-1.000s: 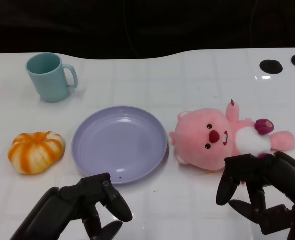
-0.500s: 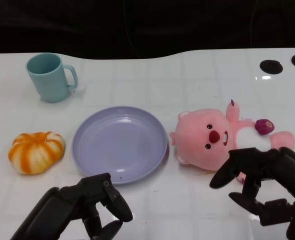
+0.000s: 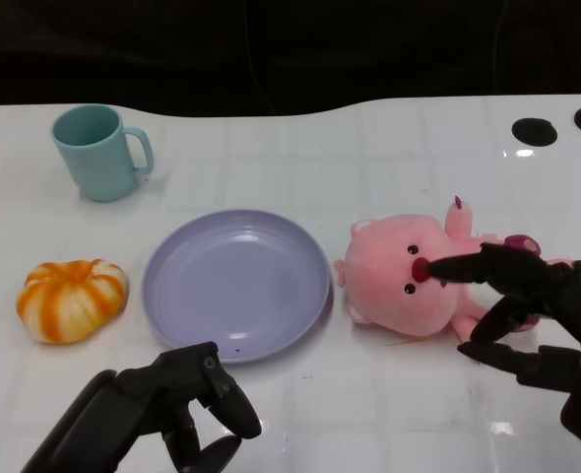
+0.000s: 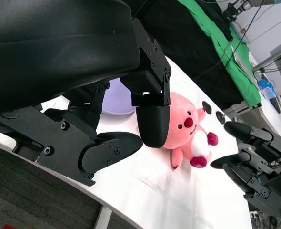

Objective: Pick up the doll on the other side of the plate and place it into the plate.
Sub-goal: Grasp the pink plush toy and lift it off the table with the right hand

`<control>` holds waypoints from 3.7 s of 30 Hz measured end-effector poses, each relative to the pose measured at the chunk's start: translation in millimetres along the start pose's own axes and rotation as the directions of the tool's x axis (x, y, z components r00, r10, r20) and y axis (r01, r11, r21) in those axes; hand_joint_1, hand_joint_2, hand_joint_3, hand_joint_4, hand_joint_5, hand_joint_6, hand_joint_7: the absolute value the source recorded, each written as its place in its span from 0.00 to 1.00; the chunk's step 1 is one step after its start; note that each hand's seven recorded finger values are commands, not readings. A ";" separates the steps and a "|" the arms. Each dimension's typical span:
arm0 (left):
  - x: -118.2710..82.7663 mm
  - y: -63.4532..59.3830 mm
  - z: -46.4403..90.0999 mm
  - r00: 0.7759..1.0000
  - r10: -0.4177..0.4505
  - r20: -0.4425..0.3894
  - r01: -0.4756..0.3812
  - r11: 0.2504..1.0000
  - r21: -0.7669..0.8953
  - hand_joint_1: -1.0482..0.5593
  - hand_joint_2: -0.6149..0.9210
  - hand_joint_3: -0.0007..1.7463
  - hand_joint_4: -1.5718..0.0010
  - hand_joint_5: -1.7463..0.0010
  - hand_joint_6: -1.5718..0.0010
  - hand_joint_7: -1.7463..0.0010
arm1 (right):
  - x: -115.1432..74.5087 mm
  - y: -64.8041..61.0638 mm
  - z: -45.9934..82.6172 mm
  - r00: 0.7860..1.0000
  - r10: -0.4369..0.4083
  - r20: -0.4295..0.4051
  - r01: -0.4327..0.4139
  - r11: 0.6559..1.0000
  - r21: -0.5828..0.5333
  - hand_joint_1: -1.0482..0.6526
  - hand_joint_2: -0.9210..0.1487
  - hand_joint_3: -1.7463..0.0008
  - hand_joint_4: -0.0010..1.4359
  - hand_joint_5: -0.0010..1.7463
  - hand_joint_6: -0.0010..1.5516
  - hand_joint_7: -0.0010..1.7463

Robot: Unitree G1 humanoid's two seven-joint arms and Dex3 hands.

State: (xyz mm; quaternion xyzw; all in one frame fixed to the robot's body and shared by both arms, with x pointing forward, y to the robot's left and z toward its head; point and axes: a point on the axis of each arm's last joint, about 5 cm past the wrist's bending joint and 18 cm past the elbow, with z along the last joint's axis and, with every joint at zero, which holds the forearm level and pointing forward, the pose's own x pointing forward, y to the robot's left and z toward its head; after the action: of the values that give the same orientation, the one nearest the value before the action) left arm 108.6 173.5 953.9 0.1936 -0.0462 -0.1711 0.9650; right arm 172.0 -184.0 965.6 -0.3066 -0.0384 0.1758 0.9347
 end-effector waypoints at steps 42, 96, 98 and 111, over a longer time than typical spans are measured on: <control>0.5 0.0 -3.9 1.000 -0.006 -0.021 0.007 1.000 0.011 0.53 0.86 0.46 0.58 0.06 0.61 0.26 | 86.0 3.3 4.3 0.921 0.106 -0.376 -0.311 0.781 -0.541 0.14 0.00 0.86 0.32 0.15 0.16 0.03; -10.8 2.4 -0.2 0.999 -0.006 -0.036 0.007 1.000 0.017 0.52 0.86 0.46 0.57 0.05 0.61 0.25 | 164.3 44.9 -34.9 0.938 0.008 -0.346 -0.284 0.589 -0.757 0.28 0.00 0.98 0.38 0.17 0.50 0.03; -10.8 2.1 1.0 1.000 -0.008 -0.029 0.008 1.000 0.017 0.51 0.86 0.46 0.58 0.04 0.61 0.25 | 163.1 46.4 -38.8 0.951 0.001 -0.309 -0.251 0.585 -0.771 0.35 0.00 0.98 0.41 0.21 0.56 0.04; -10.2 0.2 3.3 1.000 -0.016 -0.026 0.017 1.000 0.023 0.53 0.86 0.47 0.58 0.04 0.61 0.25 | 161.8 44.0 -41.4 0.973 -0.004 -0.230 -0.169 0.661 -0.731 0.41 0.00 0.85 0.52 0.81 0.63 0.00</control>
State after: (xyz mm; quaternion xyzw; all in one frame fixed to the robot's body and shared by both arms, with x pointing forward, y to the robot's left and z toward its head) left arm 98.6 176.0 956.7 0.2074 -0.0342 -0.1759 0.9617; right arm 317.3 -117.2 900.5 -0.6802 0.0066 0.1534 0.7167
